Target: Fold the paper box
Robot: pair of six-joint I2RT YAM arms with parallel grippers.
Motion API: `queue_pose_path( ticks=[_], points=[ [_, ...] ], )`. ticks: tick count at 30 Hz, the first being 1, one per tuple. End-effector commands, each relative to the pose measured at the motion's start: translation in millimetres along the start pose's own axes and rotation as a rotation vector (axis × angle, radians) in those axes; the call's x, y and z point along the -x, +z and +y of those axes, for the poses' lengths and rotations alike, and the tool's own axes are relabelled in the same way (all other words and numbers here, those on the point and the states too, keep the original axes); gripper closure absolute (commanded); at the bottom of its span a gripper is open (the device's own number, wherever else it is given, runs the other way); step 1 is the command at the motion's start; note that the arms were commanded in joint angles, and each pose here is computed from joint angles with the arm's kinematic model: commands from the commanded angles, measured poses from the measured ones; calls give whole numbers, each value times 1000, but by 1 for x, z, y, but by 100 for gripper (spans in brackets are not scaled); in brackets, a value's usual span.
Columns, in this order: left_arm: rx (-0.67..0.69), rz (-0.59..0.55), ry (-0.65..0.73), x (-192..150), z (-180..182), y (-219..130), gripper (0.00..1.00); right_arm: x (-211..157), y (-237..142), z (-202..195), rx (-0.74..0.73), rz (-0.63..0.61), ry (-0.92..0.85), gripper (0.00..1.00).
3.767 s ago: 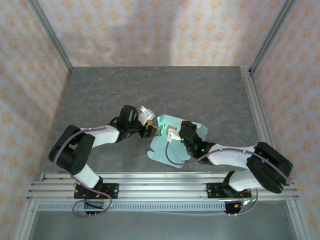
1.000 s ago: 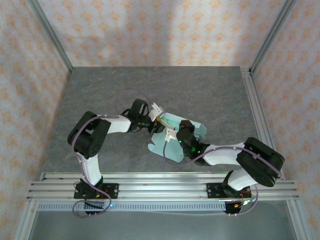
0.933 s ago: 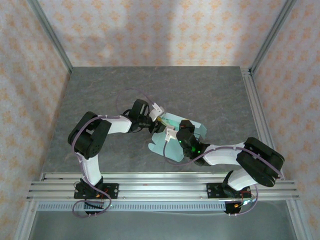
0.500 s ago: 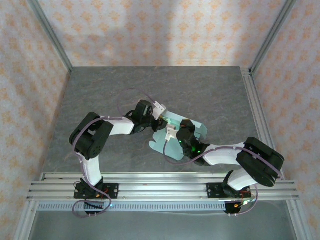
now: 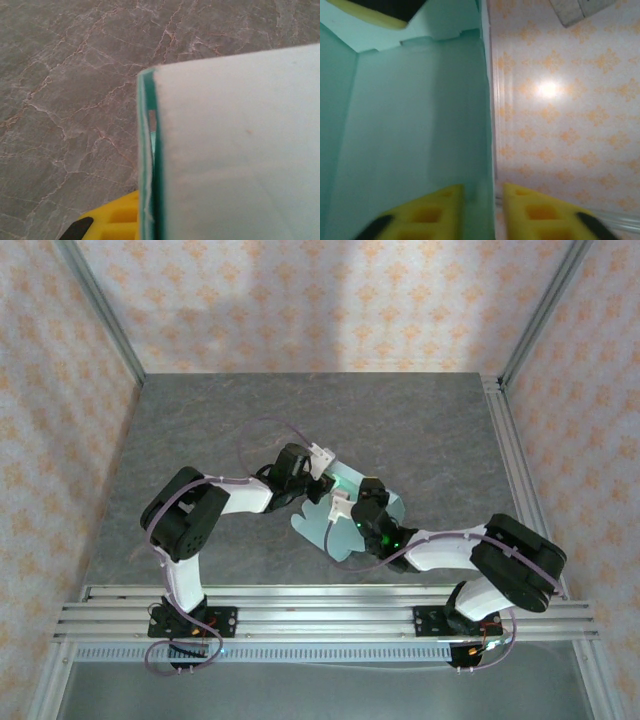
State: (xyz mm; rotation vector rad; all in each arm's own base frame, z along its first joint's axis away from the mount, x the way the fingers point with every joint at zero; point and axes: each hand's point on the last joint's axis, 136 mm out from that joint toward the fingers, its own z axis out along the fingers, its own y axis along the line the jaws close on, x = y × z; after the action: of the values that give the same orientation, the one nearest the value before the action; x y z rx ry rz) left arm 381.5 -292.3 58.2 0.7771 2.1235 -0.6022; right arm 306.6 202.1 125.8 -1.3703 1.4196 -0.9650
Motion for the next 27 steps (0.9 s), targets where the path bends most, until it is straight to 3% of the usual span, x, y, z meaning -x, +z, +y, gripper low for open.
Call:
queue_pose_path(
  ticks=[1, 3, 4, 8, 15, 22, 27],
  points=[
    [68, -36, 26, 13, 7, -15, 96, 8, -8, -7, 53, -49, 132, 61],
    [87, -33, 37, 14, 9, -17, 96, 8, -15, -8, 93, -66, 212, 39],
    [93, -31, 43, 14, 9, -18, 96, 7, -20, -7, 130, -71, 244, 18],
    [111, -11, 56, 15, 13, -20, 96, 8, -39, -14, 226, -109, 393, 3],
    [129, -9, 59, 22, 15, -25, 97, 14, -76, -50, 323, -206, 754, 1],
    [124, -25, 71, 18, 12, -32, 96, 20, -84, -102, 363, -291, 1206, 0],
    [106, -31, 100, 13, 5, -36, 96, 16, -58, -105, 431, -198, 1471, 0]
  ],
)
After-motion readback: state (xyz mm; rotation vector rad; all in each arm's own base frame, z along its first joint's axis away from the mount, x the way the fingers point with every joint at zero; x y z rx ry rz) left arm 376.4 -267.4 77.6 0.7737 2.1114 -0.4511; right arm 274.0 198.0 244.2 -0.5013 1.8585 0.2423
